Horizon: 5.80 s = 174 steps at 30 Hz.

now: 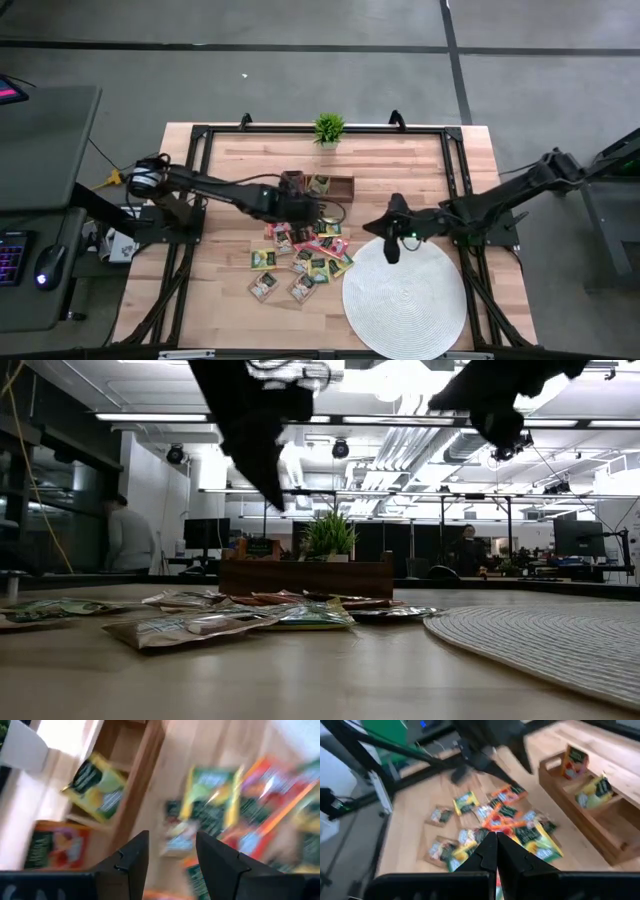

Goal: Pick & Place Tea
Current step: Put the yellow tea bag into the middle section of the wooden organizer

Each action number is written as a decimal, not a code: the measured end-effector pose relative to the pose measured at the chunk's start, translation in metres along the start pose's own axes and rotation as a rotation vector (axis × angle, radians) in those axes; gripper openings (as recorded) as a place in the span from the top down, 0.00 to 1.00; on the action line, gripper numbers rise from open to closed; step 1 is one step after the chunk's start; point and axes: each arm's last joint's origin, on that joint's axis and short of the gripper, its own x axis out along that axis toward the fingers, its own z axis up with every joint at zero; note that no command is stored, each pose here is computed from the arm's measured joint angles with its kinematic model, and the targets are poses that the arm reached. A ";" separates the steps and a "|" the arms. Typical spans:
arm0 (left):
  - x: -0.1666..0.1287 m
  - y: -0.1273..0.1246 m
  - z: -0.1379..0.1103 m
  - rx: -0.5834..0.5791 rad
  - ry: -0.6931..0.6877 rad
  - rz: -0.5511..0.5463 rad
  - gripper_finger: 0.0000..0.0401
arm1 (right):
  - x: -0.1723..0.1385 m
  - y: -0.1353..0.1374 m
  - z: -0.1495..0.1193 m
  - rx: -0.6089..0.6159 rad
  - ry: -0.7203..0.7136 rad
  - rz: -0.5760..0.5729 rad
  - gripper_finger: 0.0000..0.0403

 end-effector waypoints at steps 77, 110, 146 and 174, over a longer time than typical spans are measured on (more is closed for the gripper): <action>0.053 -0.008 -0.073 -1.169 -0.230 -0.496 0.61 | 0.159 -0.090 -0.060 -0.045 0.372 0.025 1.00; 0.069 -0.022 -0.034 -1.103 0.004 -0.303 0.61 | 0.156 -0.088 -0.068 0.171 0.424 -0.089 1.00; 0.093 -0.027 -0.036 -1.091 0.086 -0.272 0.61 | 0.156 -0.076 -0.071 0.175 0.409 -0.045 1.00; 0.103 -0.029 -0.037 -1.002 0.082 -0.312 0.97 | 0.157 -0.075 -0.069 0.181 0.401 -0.007 1.00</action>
